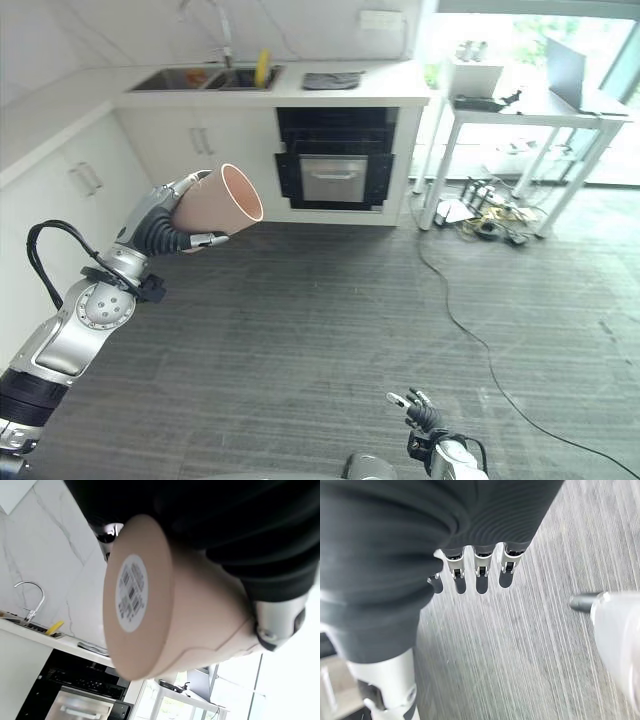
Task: Place the dishes in the dishwasher.
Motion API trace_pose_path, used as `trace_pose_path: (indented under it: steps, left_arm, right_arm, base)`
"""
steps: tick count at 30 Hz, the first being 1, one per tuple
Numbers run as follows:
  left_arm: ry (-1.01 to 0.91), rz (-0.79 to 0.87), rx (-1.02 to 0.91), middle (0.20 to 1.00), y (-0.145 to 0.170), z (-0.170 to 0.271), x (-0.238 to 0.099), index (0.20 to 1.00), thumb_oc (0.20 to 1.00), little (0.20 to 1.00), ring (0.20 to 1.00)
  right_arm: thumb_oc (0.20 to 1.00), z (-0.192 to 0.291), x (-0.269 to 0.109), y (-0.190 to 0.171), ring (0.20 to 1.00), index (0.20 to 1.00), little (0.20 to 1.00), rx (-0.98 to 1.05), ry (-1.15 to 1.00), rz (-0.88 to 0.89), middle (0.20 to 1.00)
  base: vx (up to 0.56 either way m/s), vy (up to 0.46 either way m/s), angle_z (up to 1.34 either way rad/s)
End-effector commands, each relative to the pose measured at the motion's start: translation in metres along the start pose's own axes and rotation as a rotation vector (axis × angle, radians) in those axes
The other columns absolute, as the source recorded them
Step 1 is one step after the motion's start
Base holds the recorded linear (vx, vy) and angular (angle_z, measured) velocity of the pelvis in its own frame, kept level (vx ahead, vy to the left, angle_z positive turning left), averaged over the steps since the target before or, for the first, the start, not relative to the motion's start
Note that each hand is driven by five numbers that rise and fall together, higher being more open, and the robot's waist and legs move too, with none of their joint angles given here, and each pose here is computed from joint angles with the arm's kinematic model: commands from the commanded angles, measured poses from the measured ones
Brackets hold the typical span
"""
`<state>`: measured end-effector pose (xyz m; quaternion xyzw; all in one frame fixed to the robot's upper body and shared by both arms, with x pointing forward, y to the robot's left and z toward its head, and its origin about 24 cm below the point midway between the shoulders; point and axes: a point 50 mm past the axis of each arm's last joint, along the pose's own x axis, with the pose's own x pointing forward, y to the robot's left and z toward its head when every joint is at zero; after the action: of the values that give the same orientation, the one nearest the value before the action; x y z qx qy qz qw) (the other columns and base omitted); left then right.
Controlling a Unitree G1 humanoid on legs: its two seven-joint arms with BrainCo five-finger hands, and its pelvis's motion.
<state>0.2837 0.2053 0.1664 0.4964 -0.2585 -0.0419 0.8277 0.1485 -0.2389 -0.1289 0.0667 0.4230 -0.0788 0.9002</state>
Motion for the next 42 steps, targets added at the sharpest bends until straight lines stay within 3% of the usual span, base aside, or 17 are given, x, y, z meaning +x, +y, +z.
trace_pose_path:
  steps: [1, 13, 25, 42]
  left_arm:
    - [-0.052, 0.129, 0.023, 0.200, 0.027, 0.009, 0.004, 0.200, 0.200, 0.200, 0.200]
    - [-0.028, 0.147, 0.024, 0.200, 0.014, 0.004, -0.023, 0.200, 0.200, 0.200, 0.200]
    - [-0.101, 0.074, 0.029, 0.200, 0.016, 0.012, 0.009, 0.200, 0.200, 0.200, 0.200]
    - [-0.119, 0.064, 0.058, 0.200, 0.023, 0.016, 0.006, 0.200, 0.200, 0.200, 0.200]
  right_arm:
    - [1.000, 0.035, 0.005, 0.014, 1.000, 1.000, 1.000, -0.070, -0.152, 0.100, 1.000]
    - [1.000, 0.018, -0.001, 0.022, 1.000, 1.000, 1.000, -0.087, -0.129, 0.082, 1.000]
    - [1.000, 0.004, -0.006, 0.027, 1.000, 1.000, 1.000, 0.020, -0.129, 0.048, 1.000]
    - [1.000, 0.013, -0.003, 0.036, 1.000, 1.000, 1.000, 0.045, -0.127, 0.050, 1.000]
  base:
    - [0.26, 0.135, -0.51]
    - [0.37, 0.275, -0.44]
    - [0.27, 0.314, 0.21]
    - [0.24, -0.117, 0.24]
